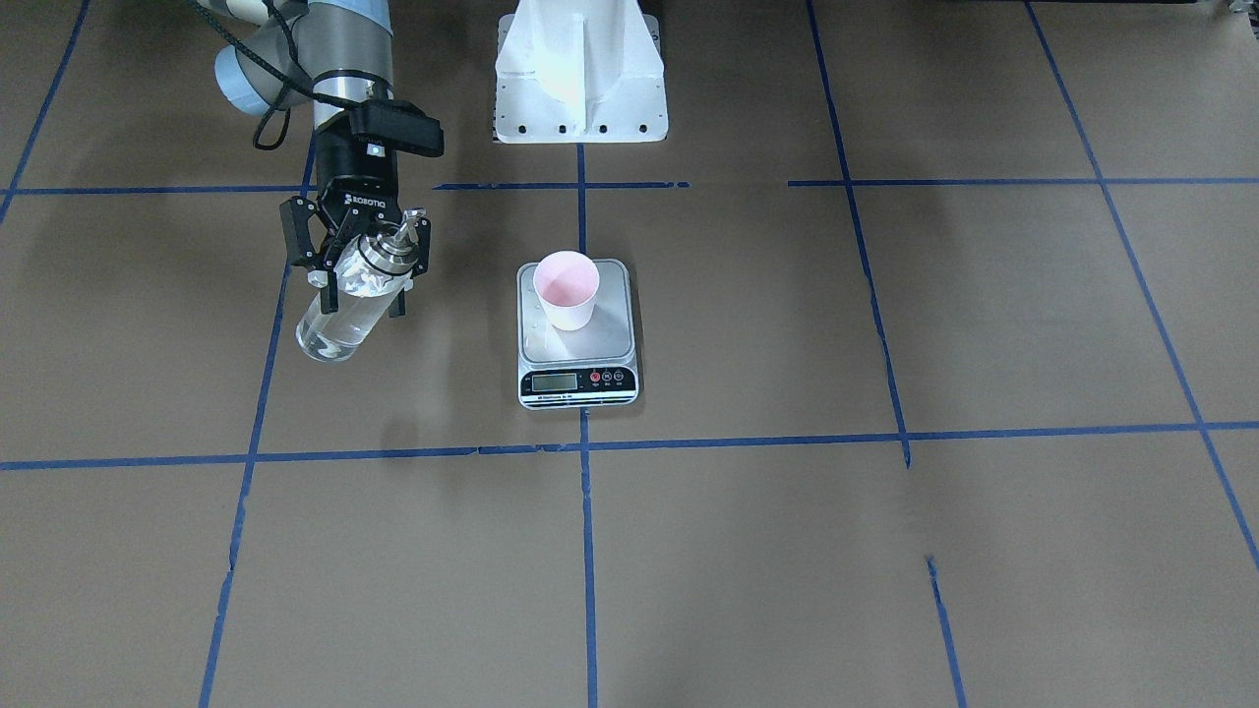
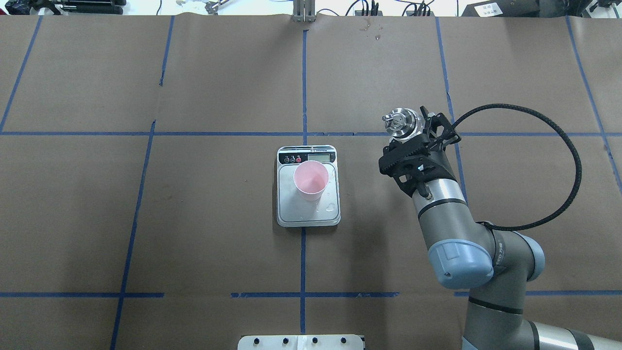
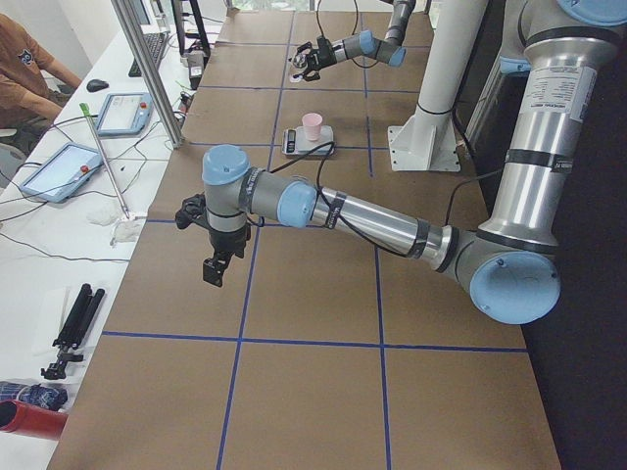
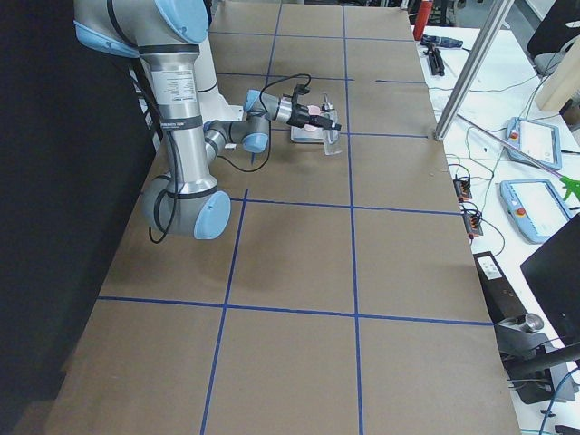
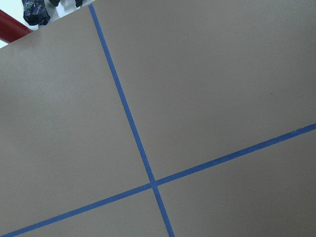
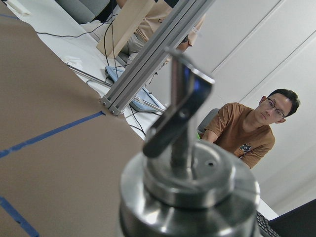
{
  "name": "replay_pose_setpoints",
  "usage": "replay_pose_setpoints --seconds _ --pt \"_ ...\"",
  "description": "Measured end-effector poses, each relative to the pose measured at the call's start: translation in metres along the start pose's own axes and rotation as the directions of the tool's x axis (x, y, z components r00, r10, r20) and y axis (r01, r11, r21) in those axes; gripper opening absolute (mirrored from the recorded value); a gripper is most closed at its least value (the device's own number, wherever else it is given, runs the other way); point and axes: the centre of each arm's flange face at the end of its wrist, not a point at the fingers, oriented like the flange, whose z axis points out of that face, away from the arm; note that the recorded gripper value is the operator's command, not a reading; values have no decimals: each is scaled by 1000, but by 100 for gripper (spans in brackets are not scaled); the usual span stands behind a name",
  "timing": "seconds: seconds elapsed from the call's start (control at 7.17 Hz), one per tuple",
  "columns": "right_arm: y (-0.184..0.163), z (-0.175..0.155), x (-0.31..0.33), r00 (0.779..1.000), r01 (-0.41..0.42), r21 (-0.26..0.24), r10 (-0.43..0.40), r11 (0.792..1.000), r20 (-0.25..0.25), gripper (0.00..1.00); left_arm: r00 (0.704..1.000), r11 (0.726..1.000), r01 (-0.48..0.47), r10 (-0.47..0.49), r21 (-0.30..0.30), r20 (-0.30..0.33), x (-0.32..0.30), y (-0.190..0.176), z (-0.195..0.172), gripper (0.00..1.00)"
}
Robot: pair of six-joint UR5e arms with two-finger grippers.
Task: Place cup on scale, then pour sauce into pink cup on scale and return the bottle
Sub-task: 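Carry the bottle with the right gripper over the pink cup, then tilt the bottle spout down into the pink cup with the right gripper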
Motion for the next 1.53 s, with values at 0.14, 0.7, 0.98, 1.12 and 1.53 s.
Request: replay_pose_setpoints --seconds 0.14,0.7,0.98,1.12,1.53 --pt "4 -6 -12 1000 12 6 -12 1000 -6 0 1000 1000 4 -4 -10 -1 -4 5 5 100" --pt "17 -10 -76 998 64 13 -64 998 -26 0 1000 999 26 -26 -28 2 -14 12 13 100" --pt "14 0 -99 994 93 14 -92 996 -56 0 999 999 35 -35 -30 5 -18 13 13 100" --pt "10 2 -106 991 113 12 -111 994 -75 0 999 999 38 -38 -29 8 -20 13 12 100" --pt "3 5 -112 965 222 -3 -221 975 -140 0 999 999 42 -41 -26 13 -23 12 10 100"
